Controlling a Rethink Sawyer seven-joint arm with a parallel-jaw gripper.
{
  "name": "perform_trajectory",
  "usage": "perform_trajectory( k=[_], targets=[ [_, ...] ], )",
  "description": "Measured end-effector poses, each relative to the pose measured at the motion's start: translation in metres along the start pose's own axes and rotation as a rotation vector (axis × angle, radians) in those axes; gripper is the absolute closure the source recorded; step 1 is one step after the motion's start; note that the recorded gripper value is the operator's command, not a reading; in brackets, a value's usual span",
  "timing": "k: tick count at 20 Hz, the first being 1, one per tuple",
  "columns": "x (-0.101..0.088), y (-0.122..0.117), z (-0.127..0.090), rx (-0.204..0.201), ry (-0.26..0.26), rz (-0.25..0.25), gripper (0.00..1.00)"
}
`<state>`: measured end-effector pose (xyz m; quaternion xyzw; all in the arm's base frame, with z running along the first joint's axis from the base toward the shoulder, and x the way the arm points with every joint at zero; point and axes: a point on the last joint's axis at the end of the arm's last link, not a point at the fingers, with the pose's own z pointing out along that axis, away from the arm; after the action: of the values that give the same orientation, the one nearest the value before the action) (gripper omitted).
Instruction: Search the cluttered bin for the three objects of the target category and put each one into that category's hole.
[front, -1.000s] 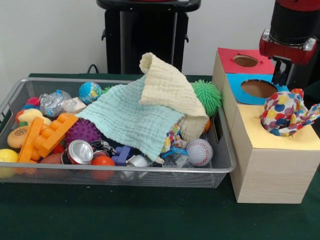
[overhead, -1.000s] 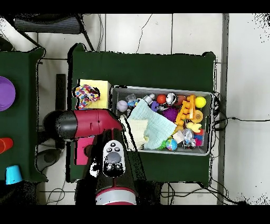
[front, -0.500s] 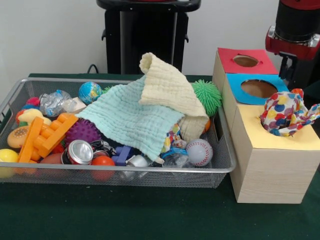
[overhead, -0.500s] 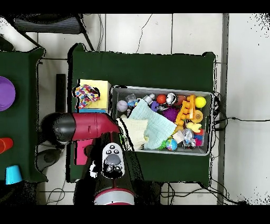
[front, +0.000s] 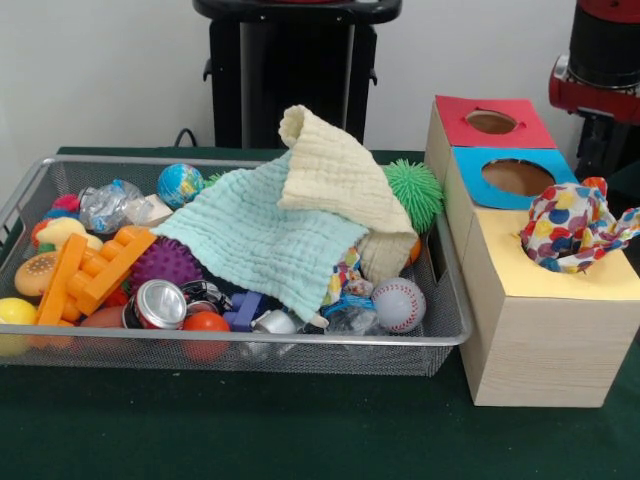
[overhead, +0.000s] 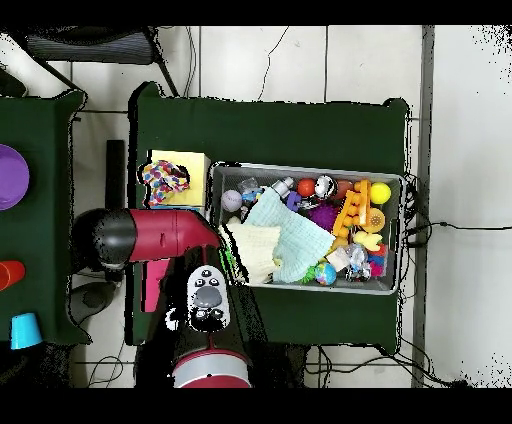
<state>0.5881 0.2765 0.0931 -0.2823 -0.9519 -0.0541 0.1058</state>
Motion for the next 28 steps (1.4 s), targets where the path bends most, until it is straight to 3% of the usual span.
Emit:
perform_trajectory(
  k=[15,21,28],
  targets=[
    [-0.005,0.054,-0.004,-0.074,-0.113,-0.064,1.00],
    [-0.013,0.059,-0.014,-0.081,-0.148,-0.066,1.00],
    [-0.039,0.051,-0.026,-0.063,-0.221,-0.074,1.00]
  ],
)
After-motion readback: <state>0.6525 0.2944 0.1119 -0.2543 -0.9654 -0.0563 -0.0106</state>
